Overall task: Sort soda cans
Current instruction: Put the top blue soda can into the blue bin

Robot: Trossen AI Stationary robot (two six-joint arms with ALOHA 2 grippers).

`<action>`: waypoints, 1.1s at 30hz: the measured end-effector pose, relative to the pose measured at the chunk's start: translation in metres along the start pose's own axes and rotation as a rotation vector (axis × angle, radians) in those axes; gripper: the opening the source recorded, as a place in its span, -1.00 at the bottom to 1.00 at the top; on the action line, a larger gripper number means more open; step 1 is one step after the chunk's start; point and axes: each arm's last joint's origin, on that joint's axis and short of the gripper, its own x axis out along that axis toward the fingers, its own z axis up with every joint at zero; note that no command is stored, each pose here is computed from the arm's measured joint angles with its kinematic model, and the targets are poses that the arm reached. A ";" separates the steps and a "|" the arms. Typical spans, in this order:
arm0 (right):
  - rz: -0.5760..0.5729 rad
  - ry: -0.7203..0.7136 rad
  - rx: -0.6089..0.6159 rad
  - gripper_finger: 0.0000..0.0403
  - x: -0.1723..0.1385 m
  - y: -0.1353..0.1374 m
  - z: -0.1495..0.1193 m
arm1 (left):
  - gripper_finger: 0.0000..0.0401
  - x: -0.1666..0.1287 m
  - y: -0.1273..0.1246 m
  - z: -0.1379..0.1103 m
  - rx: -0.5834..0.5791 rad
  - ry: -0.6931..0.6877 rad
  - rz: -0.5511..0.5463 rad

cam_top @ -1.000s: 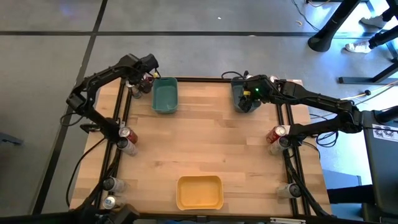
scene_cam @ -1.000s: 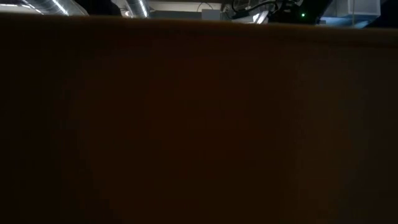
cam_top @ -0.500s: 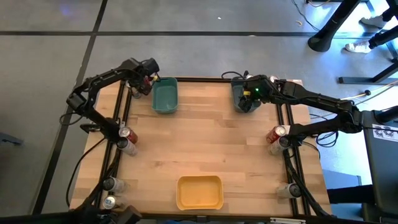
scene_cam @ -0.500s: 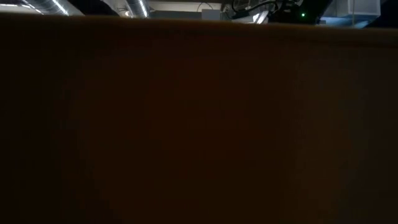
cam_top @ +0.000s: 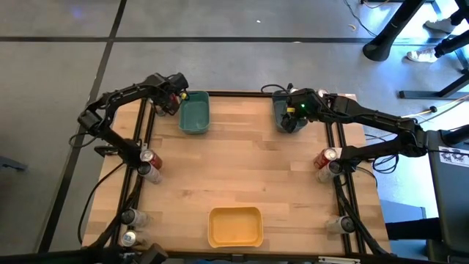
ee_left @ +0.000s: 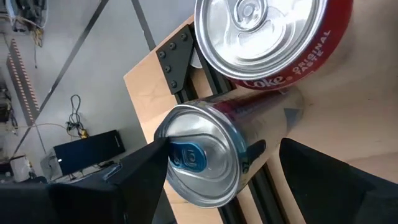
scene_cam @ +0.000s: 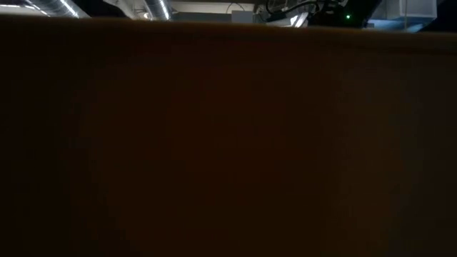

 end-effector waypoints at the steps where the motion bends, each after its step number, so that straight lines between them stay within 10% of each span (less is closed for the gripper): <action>1: 0.002 0.000 0.000 0.60 0.000 0.000 0.000 | 0.47 0.000 0.000 -0.001 0.004 0.002 -0.009; 33: 0.005 -0.006 0.002 0.60 0.000 0.000 0.001 | 0.47 -0.009 0.001 -0.008 0.122 0.026 -0.132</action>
